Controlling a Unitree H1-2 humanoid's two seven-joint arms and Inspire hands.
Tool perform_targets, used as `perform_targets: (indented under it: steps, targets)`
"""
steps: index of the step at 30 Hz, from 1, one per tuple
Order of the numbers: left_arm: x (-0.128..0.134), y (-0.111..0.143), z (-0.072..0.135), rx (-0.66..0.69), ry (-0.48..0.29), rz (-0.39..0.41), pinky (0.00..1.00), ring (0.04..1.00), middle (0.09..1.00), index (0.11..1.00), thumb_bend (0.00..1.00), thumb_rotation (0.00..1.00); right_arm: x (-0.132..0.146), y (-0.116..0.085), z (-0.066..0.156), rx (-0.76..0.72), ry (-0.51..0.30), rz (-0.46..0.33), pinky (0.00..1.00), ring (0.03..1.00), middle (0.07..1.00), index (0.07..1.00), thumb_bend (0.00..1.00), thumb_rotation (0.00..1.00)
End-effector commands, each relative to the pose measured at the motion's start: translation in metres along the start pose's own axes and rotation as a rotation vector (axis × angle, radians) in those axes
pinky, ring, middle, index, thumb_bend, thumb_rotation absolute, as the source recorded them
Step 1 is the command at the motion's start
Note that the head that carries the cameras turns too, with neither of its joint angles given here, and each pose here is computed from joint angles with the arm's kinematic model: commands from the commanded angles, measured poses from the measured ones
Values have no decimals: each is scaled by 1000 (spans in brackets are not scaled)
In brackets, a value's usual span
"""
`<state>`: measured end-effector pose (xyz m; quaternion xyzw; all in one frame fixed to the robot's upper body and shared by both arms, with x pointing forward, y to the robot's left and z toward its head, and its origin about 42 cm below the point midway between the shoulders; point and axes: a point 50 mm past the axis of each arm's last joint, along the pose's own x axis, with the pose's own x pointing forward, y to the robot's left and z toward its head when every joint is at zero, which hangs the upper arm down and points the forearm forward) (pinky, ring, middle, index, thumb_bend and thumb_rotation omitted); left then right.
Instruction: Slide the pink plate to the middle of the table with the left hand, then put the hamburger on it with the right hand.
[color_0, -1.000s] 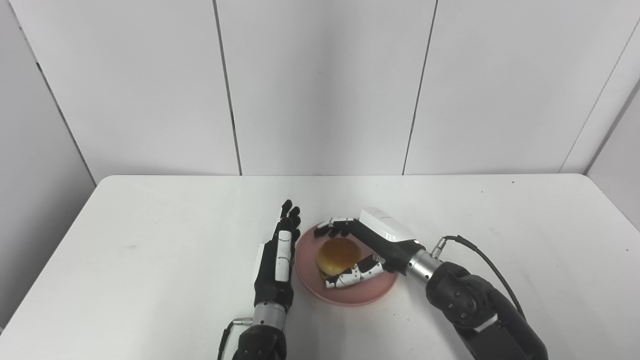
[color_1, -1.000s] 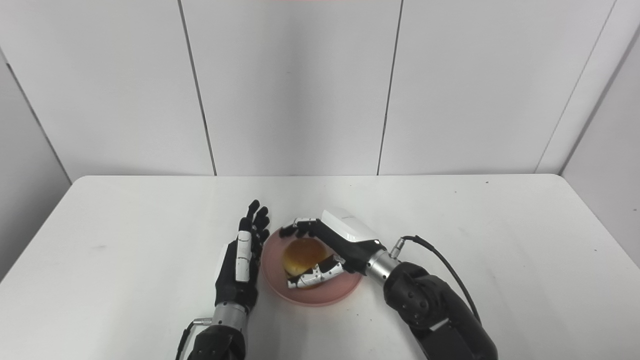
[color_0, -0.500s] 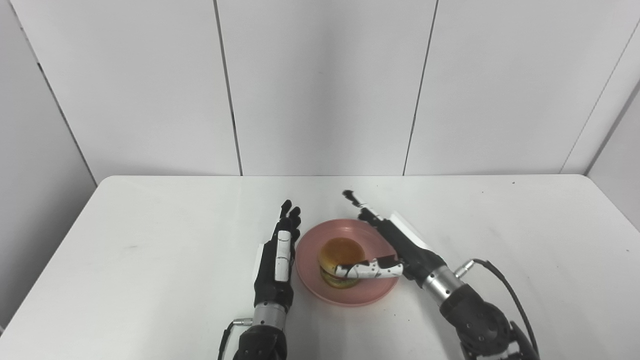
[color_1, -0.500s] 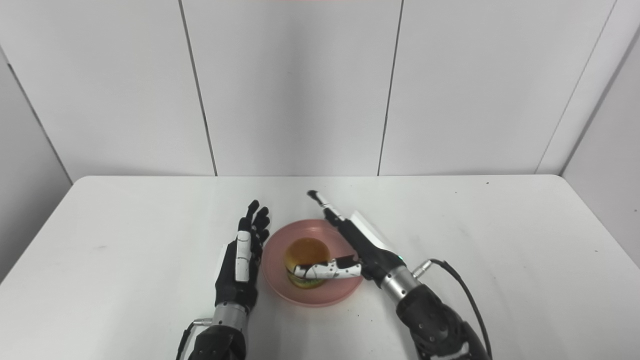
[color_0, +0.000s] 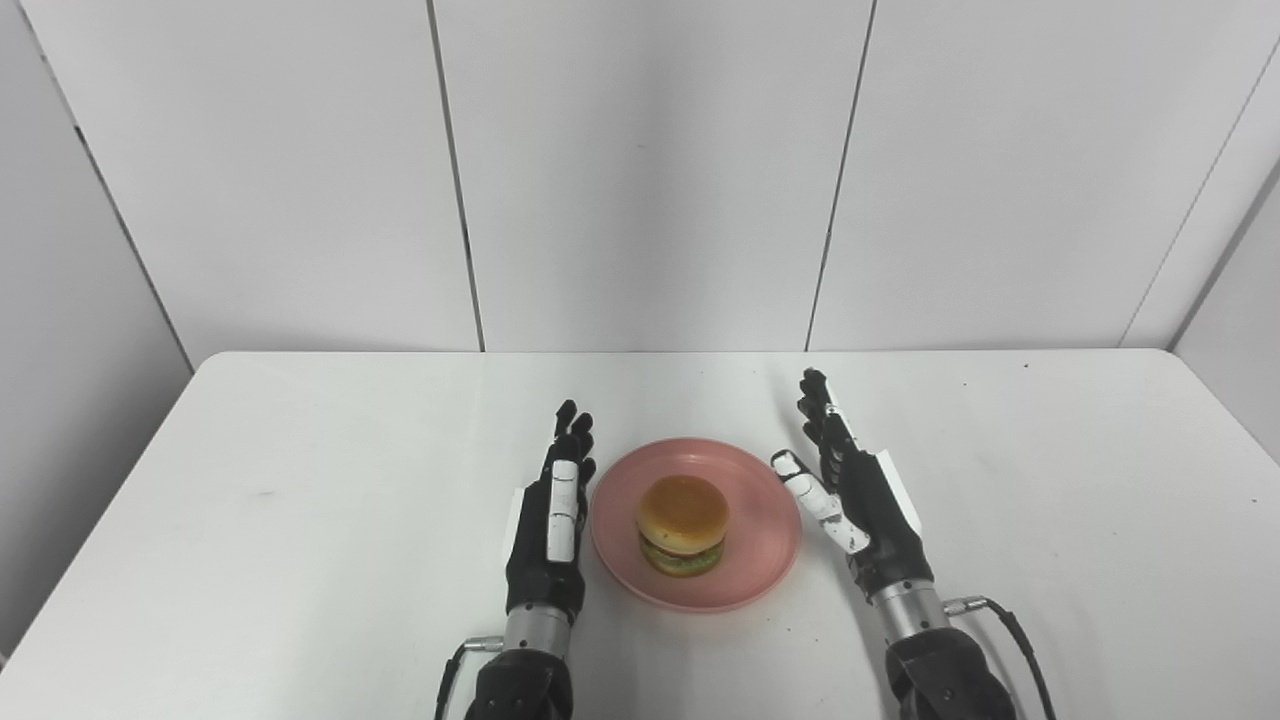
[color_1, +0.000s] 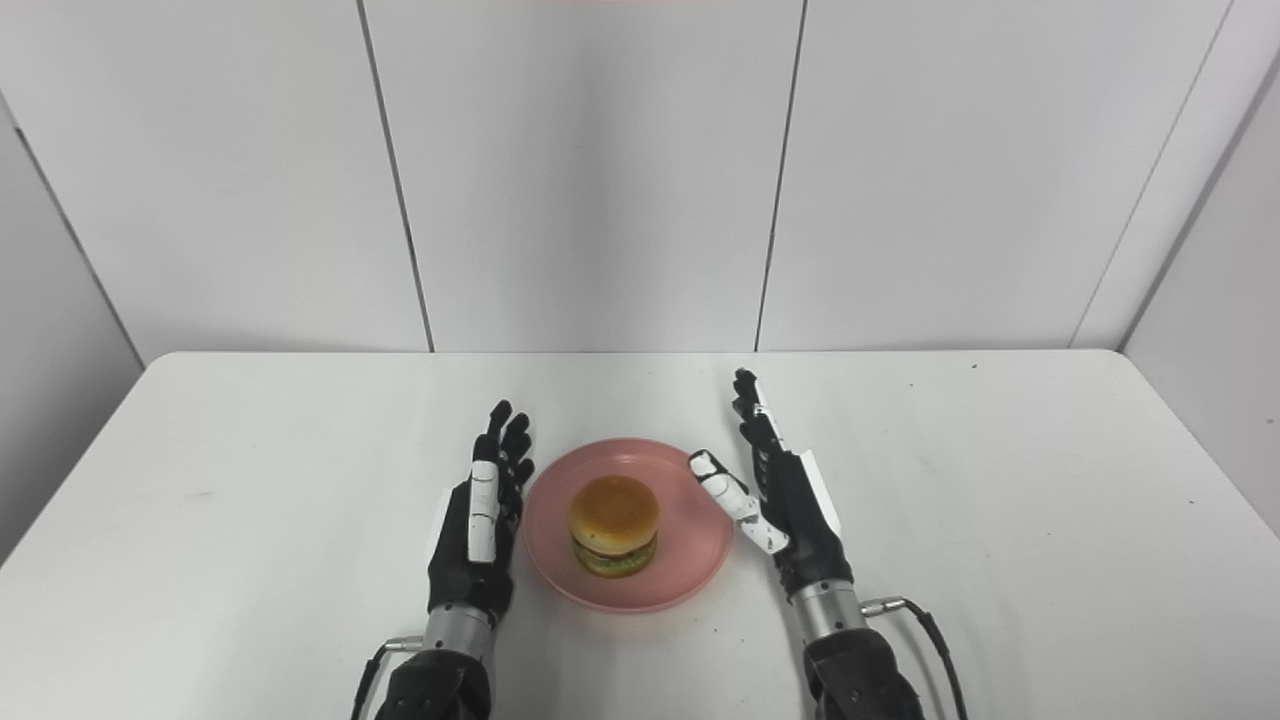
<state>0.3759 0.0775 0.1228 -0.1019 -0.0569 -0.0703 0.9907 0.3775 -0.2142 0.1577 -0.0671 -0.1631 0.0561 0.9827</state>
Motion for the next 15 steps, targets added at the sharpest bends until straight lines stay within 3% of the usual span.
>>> perform_targets:
  steps: [1,11,15]
  targets:
    - [-15,-3,-22,-28,66,26,1000,1000,980,979,793,1000,2,3,16,45,-55,-6,1000,1000,1000,1000,580,783]
    - [-16,0,-22,-28,68,23,1000,1000,983,984,792,1000,-25,9,22,191,115,-26,1000,1000,1000,1000,531,896]
    - [-15,2,-23,-2,75,18,1000,1000,979,979,806,1000,-29,12,25,204,140,-46,1000,1000,1000,1000,515,879]
